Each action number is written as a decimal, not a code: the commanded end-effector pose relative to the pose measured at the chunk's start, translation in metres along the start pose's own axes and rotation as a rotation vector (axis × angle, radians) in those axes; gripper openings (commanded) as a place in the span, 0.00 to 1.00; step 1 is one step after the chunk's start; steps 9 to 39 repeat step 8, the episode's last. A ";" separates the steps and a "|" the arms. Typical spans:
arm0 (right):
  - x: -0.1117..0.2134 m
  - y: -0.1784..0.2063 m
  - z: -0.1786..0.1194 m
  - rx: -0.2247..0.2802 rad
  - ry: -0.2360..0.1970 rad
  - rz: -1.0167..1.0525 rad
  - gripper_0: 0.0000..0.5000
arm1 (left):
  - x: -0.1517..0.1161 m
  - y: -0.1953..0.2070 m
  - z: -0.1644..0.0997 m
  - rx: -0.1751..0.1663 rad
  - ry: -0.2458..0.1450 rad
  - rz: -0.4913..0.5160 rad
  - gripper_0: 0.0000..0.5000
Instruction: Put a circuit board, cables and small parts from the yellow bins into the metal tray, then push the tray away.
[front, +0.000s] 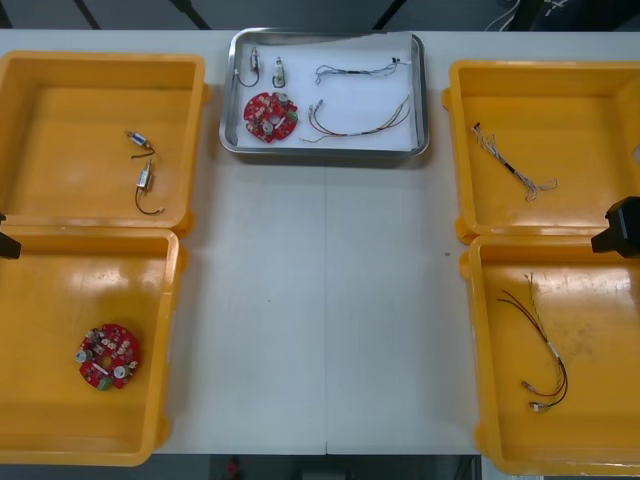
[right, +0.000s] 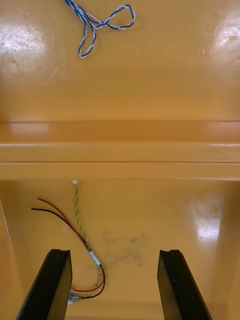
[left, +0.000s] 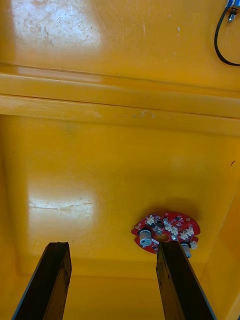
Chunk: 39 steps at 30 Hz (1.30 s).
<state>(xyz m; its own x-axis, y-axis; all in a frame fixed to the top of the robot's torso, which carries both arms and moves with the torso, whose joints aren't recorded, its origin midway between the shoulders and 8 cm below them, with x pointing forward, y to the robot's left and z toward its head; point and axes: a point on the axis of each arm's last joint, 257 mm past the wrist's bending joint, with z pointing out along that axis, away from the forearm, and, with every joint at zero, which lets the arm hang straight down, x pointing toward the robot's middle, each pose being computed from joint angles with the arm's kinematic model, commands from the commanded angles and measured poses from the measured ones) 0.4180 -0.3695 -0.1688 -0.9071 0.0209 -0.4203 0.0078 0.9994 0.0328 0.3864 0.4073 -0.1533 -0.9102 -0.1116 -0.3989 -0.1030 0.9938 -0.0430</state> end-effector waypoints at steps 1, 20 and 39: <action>0.003 0.002 0.003 0.000 0.001 -0.022 1.00 | -0.009 0.013 -0.013 -0.050 -0.028 0.066 1.00; 0.003 0.002 0.003 0.000 0.001 -0.022 1.00 | -0.009 0.013 -0.013 -0.050 -0.028 0.066 1.00; 0.003 0.002 0.003 0.000 0.001 -0.022 1.00 | -0.009 0.013 -0.013 -0.050 -0.028 0.066 1.00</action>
